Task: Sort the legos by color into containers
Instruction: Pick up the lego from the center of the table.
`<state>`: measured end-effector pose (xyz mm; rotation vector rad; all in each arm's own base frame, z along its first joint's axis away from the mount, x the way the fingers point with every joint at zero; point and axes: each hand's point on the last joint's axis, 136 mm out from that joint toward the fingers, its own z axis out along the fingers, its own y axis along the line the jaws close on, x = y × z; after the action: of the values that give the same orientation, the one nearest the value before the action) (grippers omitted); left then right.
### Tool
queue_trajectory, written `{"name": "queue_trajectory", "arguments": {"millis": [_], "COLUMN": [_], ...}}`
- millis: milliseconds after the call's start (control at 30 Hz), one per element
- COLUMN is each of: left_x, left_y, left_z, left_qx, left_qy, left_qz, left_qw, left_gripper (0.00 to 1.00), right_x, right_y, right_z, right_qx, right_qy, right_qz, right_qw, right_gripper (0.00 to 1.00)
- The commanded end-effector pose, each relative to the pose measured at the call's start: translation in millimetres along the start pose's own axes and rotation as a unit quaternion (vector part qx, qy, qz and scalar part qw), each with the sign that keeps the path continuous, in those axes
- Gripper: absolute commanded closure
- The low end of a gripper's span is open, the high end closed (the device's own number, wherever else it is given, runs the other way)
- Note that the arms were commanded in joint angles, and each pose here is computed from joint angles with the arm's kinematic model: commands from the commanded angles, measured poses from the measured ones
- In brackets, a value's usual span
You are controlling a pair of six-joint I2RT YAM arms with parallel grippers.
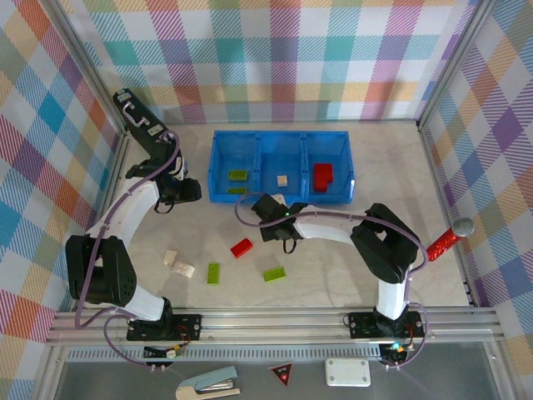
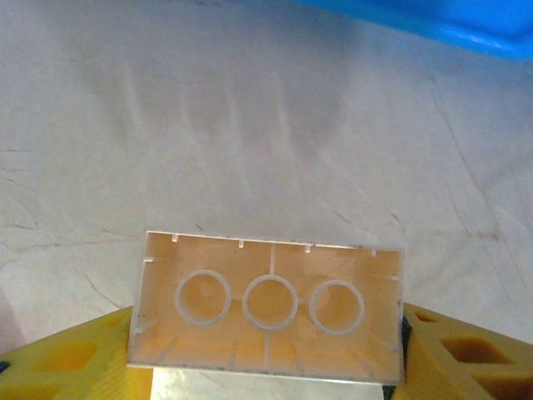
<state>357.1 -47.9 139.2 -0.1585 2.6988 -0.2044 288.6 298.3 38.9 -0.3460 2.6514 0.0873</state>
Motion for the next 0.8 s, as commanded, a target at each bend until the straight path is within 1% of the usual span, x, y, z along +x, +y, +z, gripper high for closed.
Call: {"name": "queue_trajectory", "arguments": {"millis": [0, 100, 233, 433, 767], "left_x": [-1.0, -1.5, -1.9, -1.8, -2.1], "left_y": [-0.4, -0.8, -0.5, -0.3, 0.2], "left_z": [-6.7, -7.3, -7.6, -8.3, -8.9], "left_qx": [-0.001, 0.000, -0.001, -0.001, -0.002], "left_qy": [-0.009, -0.010, -0.011, -0.012, -0.014], "left_qz": [0.008, 0.008, 0.008, 0.007, 0.008], "left_qw": [1.000, 1.000, 1.000, 1.000, 1.000], "left_gripper": [0.47, 0.47, 0.47, 0.47, 0.47], "right_x": [3.4, 4.4, -1.3, -27.3, -87.6], "right_y": [-5.3, -8.1, -13.2, -13.1, -24.2], "right_z": [-24.2, -33.9, -49.8, -69.1, -65.6], "right_qx": [0.010, 0.023, 0.035, 0.031, 0.026], "right_qy": [0.037, 0.059, 0.062, 0.033, -0.017], "right_qz": [0.047, 0.044, 0.043, 0.034, 0.034], "right_qw": [0.998, 0.997, 0.997, 0.998, 0.999], "right_gripper": [0.46, 0.46, 0.46, 0.45, 0.45]}}
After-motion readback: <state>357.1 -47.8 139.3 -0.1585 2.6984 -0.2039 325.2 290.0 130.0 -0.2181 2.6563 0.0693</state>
